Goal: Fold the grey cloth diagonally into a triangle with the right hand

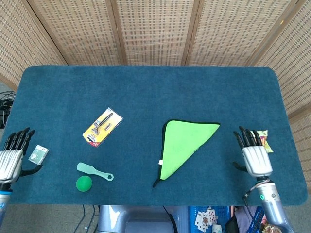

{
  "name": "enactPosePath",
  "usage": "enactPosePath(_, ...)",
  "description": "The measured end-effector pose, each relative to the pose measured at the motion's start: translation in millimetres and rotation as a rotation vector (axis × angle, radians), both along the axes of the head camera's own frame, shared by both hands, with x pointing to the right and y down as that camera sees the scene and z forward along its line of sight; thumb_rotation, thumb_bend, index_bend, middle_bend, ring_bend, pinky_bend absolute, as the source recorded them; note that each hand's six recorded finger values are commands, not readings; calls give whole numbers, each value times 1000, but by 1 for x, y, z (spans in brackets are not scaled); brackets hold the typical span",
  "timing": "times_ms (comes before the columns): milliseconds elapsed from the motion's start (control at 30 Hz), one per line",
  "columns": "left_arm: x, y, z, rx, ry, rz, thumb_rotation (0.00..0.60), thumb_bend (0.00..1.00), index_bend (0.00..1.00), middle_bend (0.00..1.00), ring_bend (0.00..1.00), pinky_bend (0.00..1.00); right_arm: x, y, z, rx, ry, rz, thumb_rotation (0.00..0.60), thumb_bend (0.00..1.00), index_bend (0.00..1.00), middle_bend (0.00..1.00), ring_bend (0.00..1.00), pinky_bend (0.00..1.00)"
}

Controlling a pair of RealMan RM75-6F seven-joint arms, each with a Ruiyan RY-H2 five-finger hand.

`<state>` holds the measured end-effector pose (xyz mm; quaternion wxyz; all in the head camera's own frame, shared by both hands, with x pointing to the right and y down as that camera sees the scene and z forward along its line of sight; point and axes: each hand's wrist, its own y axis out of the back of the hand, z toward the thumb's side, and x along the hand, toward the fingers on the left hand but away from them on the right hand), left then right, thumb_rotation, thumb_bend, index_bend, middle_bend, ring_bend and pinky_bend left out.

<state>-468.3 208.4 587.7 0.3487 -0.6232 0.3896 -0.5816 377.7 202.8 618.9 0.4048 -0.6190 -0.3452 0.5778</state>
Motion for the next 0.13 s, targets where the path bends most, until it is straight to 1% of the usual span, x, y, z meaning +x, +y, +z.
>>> enactPosePath(133, 5, 2, -1, 7, -6, 15, 600, 56, 0, 0, 0, 0, 20, 24, -12, 3, 2, 29, 600, 106, 17, 0, 0, 0)
